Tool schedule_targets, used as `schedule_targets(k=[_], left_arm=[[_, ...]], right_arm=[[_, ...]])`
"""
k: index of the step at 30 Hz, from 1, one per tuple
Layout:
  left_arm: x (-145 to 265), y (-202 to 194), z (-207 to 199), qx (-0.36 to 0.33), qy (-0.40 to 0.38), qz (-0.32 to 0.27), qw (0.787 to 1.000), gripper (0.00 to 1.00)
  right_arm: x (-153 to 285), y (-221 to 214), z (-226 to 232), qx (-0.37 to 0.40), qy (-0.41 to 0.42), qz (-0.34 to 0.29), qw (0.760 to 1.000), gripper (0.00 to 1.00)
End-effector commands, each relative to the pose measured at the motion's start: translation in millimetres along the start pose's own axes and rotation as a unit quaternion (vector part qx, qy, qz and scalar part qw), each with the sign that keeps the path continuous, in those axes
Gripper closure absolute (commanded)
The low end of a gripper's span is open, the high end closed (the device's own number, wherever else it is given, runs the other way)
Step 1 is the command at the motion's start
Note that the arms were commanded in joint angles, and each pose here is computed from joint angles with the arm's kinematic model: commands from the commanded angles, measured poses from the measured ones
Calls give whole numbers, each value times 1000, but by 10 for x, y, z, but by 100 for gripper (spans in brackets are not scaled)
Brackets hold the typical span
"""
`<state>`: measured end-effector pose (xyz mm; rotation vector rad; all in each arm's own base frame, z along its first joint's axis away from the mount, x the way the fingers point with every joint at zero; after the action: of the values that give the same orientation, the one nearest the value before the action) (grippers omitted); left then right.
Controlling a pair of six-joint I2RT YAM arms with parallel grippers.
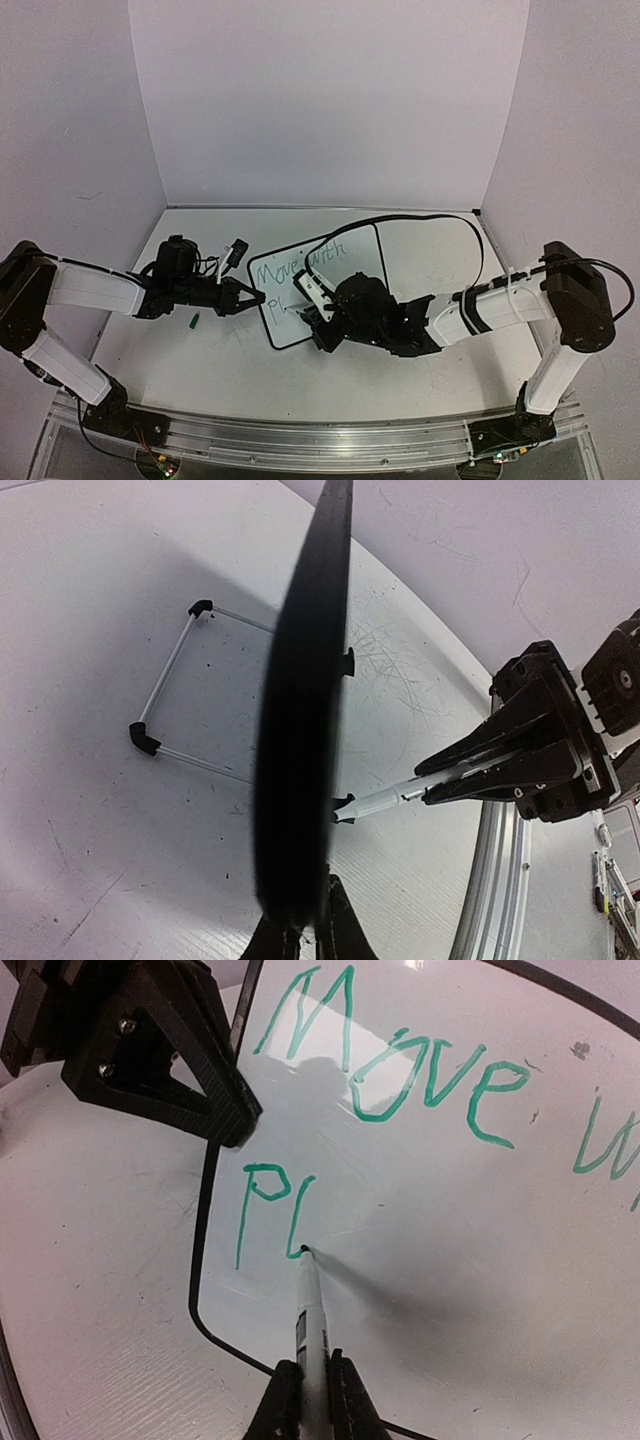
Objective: Write a sentence on the whiteboard
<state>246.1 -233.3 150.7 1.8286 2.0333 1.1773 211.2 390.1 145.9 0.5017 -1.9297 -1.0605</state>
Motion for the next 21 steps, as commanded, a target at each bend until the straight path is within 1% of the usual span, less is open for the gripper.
schedule_targets(k=[1,14,21], left_arm=[[27,67,16,-29,25,-12,999,100],[29,69,13,-30,25,-12,999,100],[28,74,9,-31,24,-13,999,100]], right_arm=[[-5,247,-287,-25,-59,-31,997,100],[4,305,-328,-25,-68,-36,997,100],[5,203,-266,-23,-49,-23,998,100]])
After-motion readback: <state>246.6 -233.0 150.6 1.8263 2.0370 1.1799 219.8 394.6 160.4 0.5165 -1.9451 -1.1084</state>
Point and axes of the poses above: each gripper's point midway between its finger pads, its own x axis back along the fingers, its own z axis along the line the jaws close on, y = z × x, the point moved 6 cm from there along x, back along the fingers, and after that the axes turned 14 degrees about x, right-handed, at the moved point
